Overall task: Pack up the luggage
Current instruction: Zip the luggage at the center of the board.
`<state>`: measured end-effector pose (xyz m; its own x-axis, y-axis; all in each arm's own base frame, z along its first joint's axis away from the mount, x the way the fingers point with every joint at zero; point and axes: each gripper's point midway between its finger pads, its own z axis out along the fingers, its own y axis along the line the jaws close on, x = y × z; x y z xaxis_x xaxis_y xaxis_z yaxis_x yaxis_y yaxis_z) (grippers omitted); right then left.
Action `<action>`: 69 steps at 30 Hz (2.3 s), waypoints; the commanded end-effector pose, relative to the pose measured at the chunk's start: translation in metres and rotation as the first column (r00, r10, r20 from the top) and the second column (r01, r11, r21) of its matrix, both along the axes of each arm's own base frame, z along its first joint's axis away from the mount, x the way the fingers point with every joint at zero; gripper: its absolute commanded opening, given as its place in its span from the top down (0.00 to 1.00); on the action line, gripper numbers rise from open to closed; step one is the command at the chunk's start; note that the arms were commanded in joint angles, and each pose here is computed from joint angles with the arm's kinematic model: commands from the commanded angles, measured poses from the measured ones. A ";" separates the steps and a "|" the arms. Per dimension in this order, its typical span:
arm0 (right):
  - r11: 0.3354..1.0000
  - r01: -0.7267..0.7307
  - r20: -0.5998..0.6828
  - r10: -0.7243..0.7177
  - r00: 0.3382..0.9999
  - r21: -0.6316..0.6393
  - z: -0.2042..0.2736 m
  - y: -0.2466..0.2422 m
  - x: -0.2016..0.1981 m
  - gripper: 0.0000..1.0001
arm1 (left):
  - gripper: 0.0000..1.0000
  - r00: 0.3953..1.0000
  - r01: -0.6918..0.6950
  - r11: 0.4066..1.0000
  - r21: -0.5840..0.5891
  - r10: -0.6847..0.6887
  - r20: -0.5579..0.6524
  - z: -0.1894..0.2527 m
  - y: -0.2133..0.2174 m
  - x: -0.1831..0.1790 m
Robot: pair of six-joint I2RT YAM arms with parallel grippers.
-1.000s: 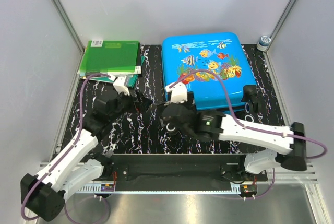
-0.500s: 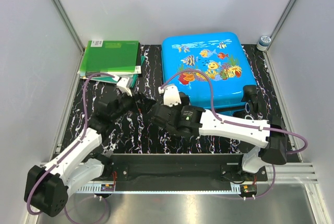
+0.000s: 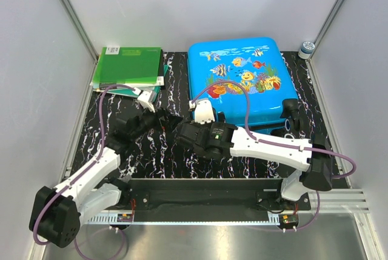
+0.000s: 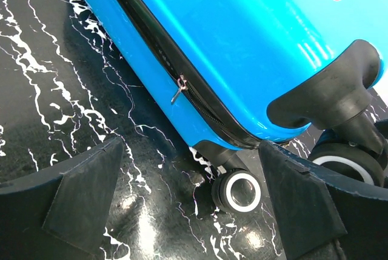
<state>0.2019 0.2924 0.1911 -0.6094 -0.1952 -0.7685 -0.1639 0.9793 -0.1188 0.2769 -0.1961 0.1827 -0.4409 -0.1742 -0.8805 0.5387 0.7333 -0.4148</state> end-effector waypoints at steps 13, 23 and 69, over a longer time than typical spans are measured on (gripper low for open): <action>0.997 0.030 0.038 -0.033 0.999 0.075 0.004 -0.017 0.023 0.71 | 0.01 0.983 0.106 0.994 -0.013 -0.103 0.149 0.008 -0.013 0.002; 0.980 0.069 0.072 -0.084 0.994 0.186 0.034 -0.064 0.020 1.00 | 0.12 0.950 0.258 0.965 -0.042 -0.246 0.194 -0.002 -0.035 -0.006; 0.951 0.058 0.066 -0.082 0.994 0.304 0.040 -0.098 0.001 1.00 | 0.39 0.926 0.240 0.970 -0.040 -0.216 0.309 -0.033 -0.134 0.020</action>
<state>0.1847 0.2031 0.1878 -0.6500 -0.0896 -0.7546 -0.2033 0.9773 0.0590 0.2941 -0.3145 0.1141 -0.3123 -0.1150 -0.9430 0.7436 0.5882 -0.3180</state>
